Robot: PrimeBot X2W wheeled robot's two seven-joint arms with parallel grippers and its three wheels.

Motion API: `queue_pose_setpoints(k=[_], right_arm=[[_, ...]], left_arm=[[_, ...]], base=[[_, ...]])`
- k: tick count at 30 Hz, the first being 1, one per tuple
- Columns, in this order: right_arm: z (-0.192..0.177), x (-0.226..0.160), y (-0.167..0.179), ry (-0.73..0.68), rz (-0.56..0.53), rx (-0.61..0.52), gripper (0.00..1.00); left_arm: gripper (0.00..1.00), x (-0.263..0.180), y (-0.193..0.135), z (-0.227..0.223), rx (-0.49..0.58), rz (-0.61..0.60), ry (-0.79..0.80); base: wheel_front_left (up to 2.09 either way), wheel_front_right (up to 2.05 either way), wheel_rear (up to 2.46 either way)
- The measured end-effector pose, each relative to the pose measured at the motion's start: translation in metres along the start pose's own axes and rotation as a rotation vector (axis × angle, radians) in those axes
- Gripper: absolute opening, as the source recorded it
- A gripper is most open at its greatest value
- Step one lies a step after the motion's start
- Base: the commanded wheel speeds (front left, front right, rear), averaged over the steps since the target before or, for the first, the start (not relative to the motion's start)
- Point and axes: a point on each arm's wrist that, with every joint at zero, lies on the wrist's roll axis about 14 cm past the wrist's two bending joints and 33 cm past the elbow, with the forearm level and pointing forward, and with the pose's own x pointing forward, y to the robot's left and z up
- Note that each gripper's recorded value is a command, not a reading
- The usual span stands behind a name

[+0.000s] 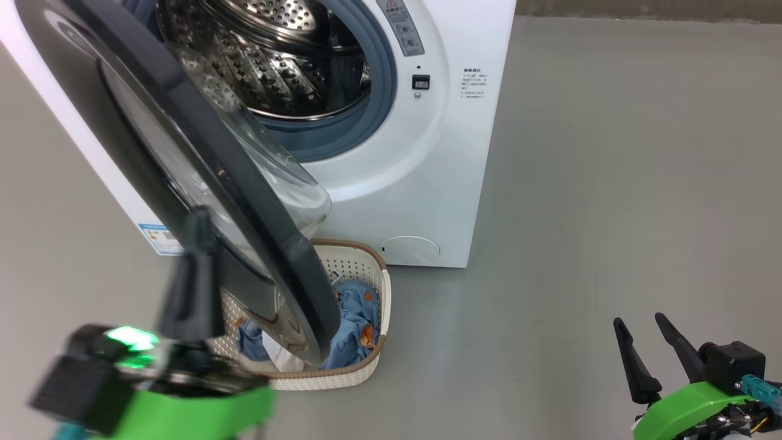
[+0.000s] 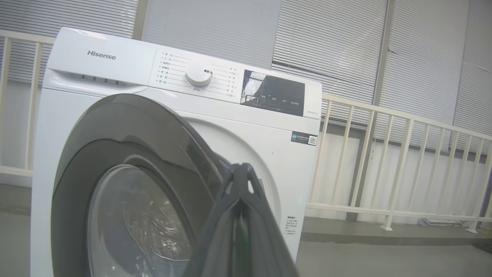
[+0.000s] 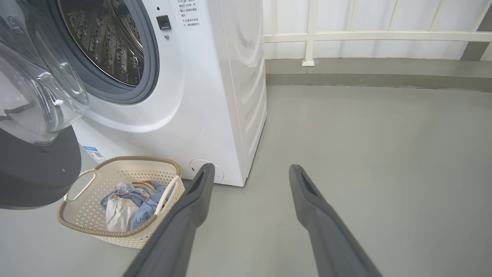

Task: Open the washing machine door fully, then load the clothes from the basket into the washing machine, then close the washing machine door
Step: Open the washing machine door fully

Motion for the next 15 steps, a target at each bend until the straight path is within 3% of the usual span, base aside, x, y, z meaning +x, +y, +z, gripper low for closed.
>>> queue_pose_setpoints(k=[8,15], right_arm=[[-0.006,0.001,-0.001,0.015,-0.001,0.002,1.00],[-0.011,0.003,-0.004,0.030,-0.008,0.003,1.00]], left_arm=[[0.00,0.000,-0.081,-0.033,-0.112,-0.217,0.095],[0.00,-0.023,-0.095,-0.110,-0.192,-0.235,0.347]], base=[[0.00,0.00,0.00],[0.00,0.00,0.00]])
